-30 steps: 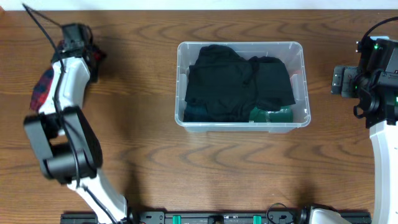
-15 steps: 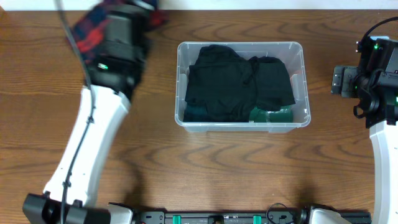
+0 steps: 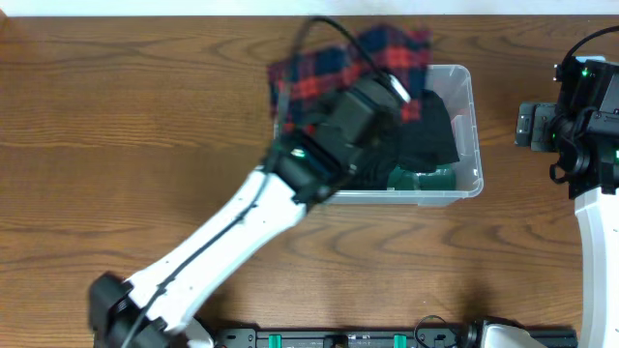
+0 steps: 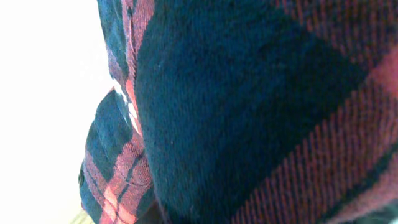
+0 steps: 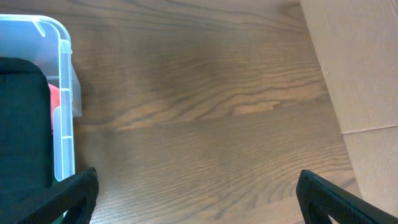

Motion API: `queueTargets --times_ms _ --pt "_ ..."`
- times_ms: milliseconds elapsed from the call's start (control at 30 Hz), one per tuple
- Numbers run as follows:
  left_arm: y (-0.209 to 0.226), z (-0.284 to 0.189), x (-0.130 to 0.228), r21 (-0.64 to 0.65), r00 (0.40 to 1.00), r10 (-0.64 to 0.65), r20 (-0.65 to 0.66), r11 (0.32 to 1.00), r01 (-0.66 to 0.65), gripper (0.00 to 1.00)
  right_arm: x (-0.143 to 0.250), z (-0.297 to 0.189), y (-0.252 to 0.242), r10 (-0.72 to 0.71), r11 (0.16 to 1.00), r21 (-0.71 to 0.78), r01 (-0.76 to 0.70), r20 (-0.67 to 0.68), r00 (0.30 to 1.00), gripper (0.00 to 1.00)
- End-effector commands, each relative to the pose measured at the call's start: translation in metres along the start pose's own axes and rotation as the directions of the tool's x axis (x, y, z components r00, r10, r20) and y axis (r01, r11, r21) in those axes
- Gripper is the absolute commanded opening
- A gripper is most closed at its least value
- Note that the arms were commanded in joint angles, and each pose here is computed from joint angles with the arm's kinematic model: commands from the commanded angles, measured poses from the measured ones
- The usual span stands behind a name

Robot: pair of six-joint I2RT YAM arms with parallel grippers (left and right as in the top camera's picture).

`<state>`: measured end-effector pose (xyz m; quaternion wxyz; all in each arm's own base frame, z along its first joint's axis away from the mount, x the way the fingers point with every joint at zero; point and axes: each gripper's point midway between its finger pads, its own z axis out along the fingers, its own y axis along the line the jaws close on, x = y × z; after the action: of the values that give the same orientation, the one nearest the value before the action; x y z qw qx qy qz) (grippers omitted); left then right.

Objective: Pack container
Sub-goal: 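Carry the plaid shirt right and lay it into the bin, then spread and press the plaid shirt flat in the bin with the left gripper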

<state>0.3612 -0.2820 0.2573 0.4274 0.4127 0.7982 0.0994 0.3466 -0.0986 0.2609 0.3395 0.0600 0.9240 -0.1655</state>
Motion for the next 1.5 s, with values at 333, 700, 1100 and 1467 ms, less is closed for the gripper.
queueTargets --times_ms 333,700,1100,1467 --pt "-0.085 0.046 0.01 0.09 0.987 0.139 -0.083 0.987 -0.131 0.06 -0.003 -0.004 -0.004 0.024 1.0 0.014 -0.024 0.011 1.0 0.99" --pt "-0.076 0.051 0.002 0.06 0.997 0.04 -0.06 0.998 -0.036 0.06 -0.003 -0.004 -0.004 0.024 1.0 0.014 -0.024 0.011 1.0 0.99" --pt "-0.029 0.047 0.017 -0.167 0.957 0.224 -0.182 0.952 -0.255 0.06 -0.003 -0.004 -0.004 0.024 1.0 0.014 -0.024 0.011 1.0 0.99" --pt "-0.054 0.049 0.019 -0.056 0.985 0.091 -0.144 0.993 -0.099 0.06 -0.003 -0.004 -0.004 0.024 1.0 0.014 -0.024 0.011 1.0 0.99"
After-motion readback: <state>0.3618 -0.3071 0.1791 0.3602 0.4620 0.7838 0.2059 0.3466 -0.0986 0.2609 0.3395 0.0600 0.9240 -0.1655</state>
